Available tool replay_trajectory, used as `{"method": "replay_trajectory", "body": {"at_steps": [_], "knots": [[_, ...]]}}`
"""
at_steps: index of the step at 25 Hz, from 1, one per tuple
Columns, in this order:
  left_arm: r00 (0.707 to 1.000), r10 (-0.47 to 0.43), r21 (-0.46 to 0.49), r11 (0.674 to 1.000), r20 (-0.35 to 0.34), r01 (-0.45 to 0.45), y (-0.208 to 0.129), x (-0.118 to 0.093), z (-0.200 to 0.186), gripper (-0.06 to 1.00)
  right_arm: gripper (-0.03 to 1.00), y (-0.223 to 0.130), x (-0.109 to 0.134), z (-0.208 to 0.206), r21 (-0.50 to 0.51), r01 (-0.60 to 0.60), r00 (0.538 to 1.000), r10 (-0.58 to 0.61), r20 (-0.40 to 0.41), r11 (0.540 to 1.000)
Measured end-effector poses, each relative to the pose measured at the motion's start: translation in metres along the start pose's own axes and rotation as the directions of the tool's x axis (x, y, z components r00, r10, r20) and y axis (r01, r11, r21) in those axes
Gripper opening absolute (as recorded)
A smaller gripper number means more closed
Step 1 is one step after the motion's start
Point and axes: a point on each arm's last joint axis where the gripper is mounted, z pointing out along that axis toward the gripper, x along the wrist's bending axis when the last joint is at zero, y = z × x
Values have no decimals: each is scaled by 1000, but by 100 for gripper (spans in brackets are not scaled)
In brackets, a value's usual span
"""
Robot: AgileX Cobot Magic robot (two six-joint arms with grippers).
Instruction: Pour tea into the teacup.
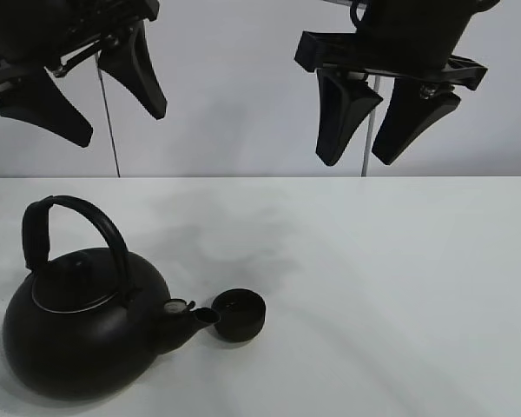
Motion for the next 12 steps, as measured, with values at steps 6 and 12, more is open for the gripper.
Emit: {"method": "replay_trajectory", "body": {"at_steps": [6,12], "knots": [[1000,11,0,1000,5,-11,0,0,0,54,43,3,0,0,-33,-1,1000,1,2,999],[1000,14,-3,1000,5,-14,0,0,0,54,43,3,1,0,-35,-9,1000,8,-12,999]]}}
